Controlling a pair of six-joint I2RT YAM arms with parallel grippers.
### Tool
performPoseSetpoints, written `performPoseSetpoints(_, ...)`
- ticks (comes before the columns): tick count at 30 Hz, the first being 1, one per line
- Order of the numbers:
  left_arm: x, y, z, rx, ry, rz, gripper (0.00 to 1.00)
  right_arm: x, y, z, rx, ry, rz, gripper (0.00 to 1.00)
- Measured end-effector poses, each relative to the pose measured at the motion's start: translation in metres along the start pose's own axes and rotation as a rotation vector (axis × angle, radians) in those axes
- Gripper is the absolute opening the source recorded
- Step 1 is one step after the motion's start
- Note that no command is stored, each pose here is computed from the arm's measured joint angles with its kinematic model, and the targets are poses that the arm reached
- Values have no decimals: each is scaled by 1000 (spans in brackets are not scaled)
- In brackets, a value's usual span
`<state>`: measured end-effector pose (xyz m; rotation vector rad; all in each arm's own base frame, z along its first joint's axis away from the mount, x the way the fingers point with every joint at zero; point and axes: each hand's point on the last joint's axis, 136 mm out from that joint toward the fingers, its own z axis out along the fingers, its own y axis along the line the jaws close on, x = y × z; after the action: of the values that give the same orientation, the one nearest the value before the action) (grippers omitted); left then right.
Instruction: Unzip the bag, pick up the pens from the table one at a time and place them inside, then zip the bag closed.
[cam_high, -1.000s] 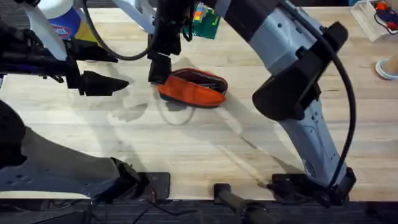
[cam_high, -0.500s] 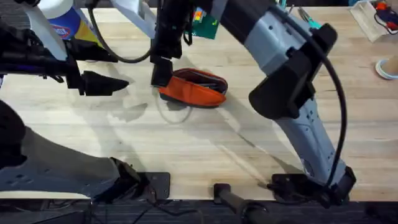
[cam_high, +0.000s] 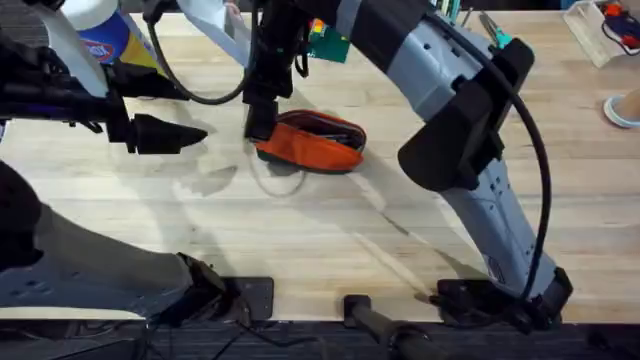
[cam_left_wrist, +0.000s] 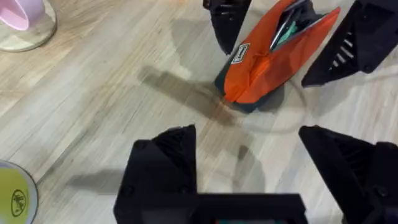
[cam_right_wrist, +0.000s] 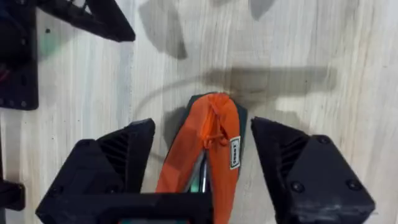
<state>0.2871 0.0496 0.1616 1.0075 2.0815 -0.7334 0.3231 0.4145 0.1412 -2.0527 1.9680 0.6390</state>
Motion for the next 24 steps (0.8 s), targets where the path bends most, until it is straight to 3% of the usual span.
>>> performPoseSetpoints(12,0,0,0,0,0,0,995,2,-1,0,-2,2,5,787)
performPoseSetpoints(20,0,0,0,0,0,0,995,3,-1,0,-3,4,8,764)
performPoseSetpoints(24,0,0,0,0,0,0,995,3,-1,0,-3,4,7,632)
